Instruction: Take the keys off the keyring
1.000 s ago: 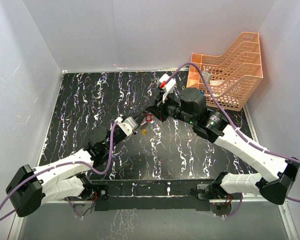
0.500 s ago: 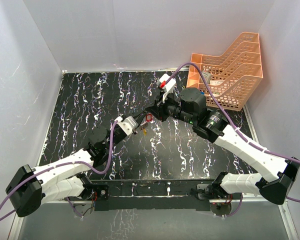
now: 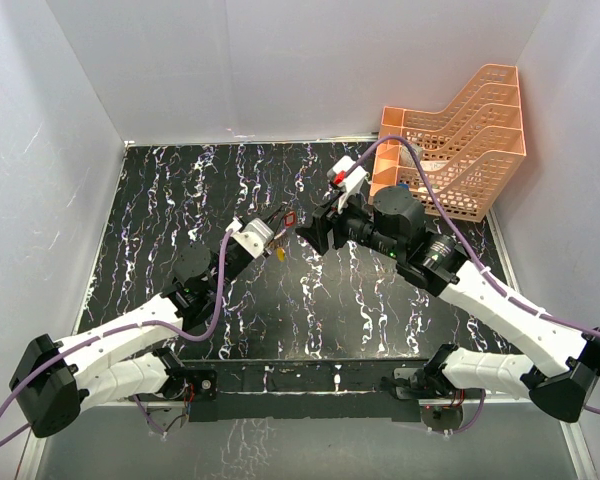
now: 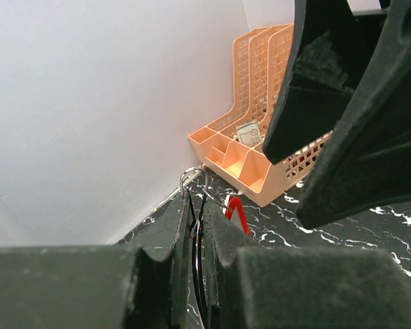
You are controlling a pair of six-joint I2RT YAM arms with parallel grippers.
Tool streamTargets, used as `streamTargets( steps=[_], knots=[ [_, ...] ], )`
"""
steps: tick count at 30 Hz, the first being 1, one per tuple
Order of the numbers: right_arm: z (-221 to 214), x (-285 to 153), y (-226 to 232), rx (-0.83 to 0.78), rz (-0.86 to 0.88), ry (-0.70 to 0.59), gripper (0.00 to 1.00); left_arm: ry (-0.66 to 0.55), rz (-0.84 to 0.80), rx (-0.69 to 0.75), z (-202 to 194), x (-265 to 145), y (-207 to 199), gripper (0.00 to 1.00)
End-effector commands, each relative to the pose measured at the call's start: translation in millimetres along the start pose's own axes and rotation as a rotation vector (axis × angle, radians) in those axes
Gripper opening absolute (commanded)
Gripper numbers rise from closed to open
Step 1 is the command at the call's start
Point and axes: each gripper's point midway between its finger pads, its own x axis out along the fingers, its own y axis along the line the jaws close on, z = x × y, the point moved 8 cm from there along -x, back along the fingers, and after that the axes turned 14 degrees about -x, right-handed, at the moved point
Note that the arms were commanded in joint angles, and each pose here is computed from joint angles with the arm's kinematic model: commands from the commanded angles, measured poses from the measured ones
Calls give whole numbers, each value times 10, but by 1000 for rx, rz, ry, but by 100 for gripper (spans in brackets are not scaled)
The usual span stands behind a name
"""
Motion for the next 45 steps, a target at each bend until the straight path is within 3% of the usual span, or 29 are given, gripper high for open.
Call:
streamTargets(
  steps=[1, 14, 19, 24, 30, 45],
  knots=[
    [164, 20, -42, -23, -24, -121, 65, -93, 17, 5, 336, 24, 60, 0],
    [-3, 287, 30, -9, 43, -121, 64, -105, -36, -40, 375, 55, -3, 0],
    [-7, 297, 34, -1, 41, -134, 59, -102, -53, -55, 361, 63, -27, 0],
    [19, 291, 47, 5, 53, -149, 43, -84, -45, -55, 310, 76, -25, 0],
    [22, 279, 59, 14, 61, -150, 0, -81, -33, -49, 294, 79, -14, 0],
    [204, -9, -103, -44, -89, -152, 0, -9, -4, -1, 153, 99, 20, 0]
  ],
)
